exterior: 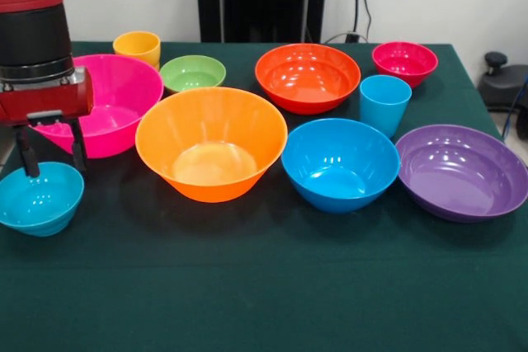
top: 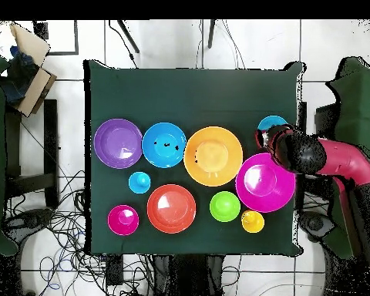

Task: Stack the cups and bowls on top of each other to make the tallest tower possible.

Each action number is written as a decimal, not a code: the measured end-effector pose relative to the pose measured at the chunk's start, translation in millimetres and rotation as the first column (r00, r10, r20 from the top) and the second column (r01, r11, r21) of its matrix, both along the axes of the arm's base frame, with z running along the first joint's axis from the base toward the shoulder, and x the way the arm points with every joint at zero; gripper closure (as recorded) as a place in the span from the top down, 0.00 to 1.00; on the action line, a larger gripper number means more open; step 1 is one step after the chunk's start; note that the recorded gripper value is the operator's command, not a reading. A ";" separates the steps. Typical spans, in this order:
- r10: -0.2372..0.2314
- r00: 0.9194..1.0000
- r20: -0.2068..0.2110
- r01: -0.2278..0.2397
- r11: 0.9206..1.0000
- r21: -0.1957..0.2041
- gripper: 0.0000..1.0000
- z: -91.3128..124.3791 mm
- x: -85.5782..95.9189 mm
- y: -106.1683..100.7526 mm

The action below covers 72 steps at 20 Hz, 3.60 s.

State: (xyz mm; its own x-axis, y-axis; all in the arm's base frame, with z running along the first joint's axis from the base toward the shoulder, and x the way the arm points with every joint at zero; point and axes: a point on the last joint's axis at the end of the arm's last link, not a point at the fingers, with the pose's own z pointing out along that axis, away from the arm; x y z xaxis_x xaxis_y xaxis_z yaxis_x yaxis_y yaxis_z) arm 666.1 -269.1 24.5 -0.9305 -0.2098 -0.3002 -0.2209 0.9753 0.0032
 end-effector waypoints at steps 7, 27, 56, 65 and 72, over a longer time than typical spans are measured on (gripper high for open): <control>0.017 1.000 -0.008 -0.017 1.000 0.023 1.00 -15.0 0.2 18.2; 0.000 0.999 0.045 -0.005 0.994 0.110 1.00 -69.1 -6.4 52.7; -0.029 0.998 0.064 0.022 0.995 0.097 1.00 -57.6 -6.7 27.8; -0.054 0.995 0.089 0.043 0.992 0.118 1.00 -47.6 -0.5 19.1; -0.066 0.994 0.086 0.055 0.991 0.120 1.00 -26.4 0.0 6.6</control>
